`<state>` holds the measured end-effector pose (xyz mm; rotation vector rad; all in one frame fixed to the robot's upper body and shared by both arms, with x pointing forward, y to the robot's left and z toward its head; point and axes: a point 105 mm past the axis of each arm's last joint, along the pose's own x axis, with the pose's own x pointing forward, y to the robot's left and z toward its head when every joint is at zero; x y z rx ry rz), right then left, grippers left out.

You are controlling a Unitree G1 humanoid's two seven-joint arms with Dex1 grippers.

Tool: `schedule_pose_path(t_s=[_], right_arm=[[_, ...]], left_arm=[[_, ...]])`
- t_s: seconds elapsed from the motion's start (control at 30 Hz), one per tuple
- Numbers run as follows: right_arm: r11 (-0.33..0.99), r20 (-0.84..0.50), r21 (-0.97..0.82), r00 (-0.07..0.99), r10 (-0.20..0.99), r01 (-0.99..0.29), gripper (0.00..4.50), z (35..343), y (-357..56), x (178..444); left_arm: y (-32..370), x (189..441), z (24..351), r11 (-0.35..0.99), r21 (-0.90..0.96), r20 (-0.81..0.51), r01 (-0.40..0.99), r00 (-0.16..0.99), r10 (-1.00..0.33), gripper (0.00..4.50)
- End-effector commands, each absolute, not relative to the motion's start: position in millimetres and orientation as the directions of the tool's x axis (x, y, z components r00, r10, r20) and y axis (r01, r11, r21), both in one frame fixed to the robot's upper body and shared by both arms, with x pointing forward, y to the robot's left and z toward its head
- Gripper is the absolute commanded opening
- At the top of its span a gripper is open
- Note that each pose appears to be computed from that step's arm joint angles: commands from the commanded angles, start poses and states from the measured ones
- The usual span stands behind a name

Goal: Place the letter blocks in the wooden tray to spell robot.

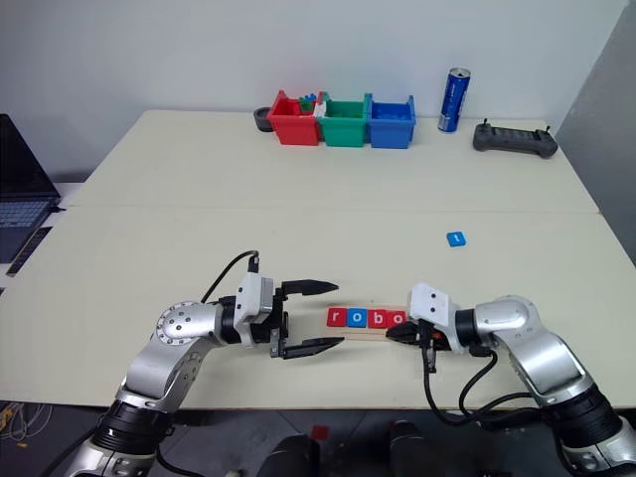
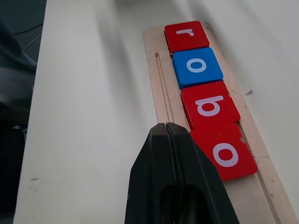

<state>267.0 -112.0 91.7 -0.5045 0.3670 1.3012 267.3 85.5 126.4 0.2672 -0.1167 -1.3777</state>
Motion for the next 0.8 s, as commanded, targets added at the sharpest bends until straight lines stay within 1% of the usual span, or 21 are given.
schedule_pose_path(t_s=[0.03, 0.37, 0.57, 0.73, 0.8], right_arm=[[0.181, -0.511, -0.196, 0.258, 0.820, -0.964, 0.03, 97, -108, 272], [0.189, -0.511, -0.216, 0.276, 0.814, -0.958, 0.03, 94, -108, 277], [0.220, -0.489, -0.238, 0.313, 0.814, -0.946, 0.03, 99, -108, 283], [0.221, -0.485, -0.233, 0.310, 0.818, -0.947, 0.03, 102, -108, 281], [0.216, -0.476, -0.208, 0.292, 0.830, -0.954, 0.03, 106, -109, 277]], left_arm=[[83, 264, 136, 0.153, 0.290, -0.056, 0.945, 0.176, -0.983, 4.50], [84, 263, 136, 0.150, 0.286, -0.061, 0.946, 0.174, -0.983, 4.50], [82, 264, 136, 0.144, 0.285, -0.061, 0.948, 0.168, -0.984, 4.50], [82, 264, 136, 0.140, 0.284, -0.062, 0.948, 0.164, -0.985, 4.50], [82, 264, 136, 0.139, 0.284, -0.063, 0.949, 0.163, -0.985, 4.50]])
